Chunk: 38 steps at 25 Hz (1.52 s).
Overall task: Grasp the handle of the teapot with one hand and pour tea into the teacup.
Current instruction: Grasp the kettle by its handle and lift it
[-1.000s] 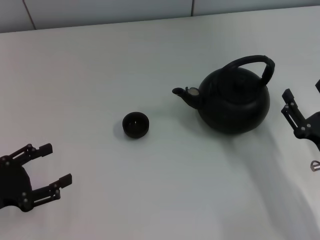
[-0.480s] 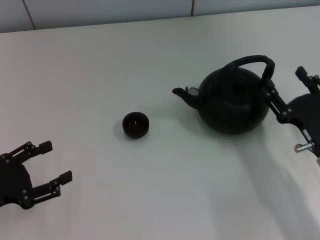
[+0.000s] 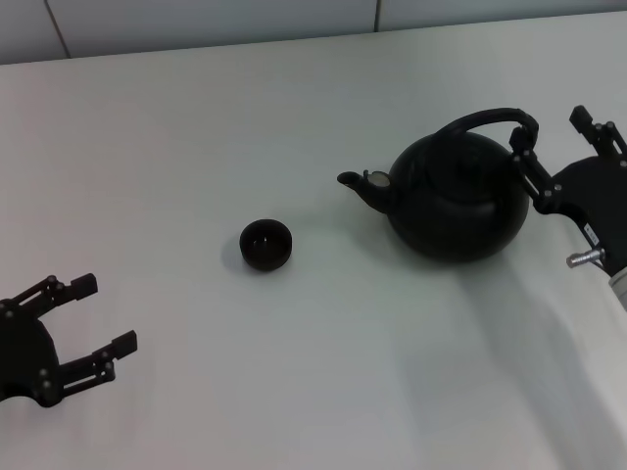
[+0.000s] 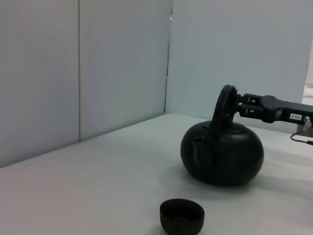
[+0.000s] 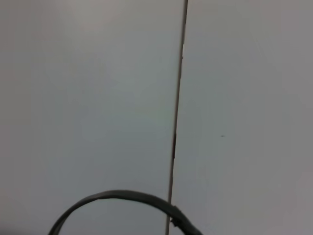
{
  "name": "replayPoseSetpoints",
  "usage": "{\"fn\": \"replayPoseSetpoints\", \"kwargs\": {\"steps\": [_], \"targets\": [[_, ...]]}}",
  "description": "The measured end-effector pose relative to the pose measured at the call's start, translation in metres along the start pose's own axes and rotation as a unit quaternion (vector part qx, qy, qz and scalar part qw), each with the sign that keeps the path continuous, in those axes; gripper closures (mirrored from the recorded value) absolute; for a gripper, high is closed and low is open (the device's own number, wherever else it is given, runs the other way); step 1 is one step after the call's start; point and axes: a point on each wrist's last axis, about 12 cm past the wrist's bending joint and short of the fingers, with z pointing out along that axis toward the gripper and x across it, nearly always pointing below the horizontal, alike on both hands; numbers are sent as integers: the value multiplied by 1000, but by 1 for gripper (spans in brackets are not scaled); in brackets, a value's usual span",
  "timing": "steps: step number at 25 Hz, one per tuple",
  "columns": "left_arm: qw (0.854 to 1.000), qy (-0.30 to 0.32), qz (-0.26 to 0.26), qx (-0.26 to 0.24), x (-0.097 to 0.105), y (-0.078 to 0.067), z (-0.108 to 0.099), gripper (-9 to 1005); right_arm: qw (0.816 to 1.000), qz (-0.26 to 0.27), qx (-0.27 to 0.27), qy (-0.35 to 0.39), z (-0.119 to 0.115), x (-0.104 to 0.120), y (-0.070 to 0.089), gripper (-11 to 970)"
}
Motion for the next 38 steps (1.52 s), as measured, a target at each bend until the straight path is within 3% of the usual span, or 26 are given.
{"fn": "replayPoseSetpoints", "kwargs": {"steps": [16,27,33,38], "targets": [[1000,-6,-3,-6,-1,1,1,149,1000,7,-7,20,5,4,-3,234],[1000,-8,-3,-8,-1,1,1,149,999,29,-10,15,13,1,0,351],[1000,-9,-4,-12,-1,1,0,149,999,39,-11,27,23,2,0,543],[1000,-11,-5,-14,-1,1,0,149,999,45,-1,23,27,1,-1,787]]}}
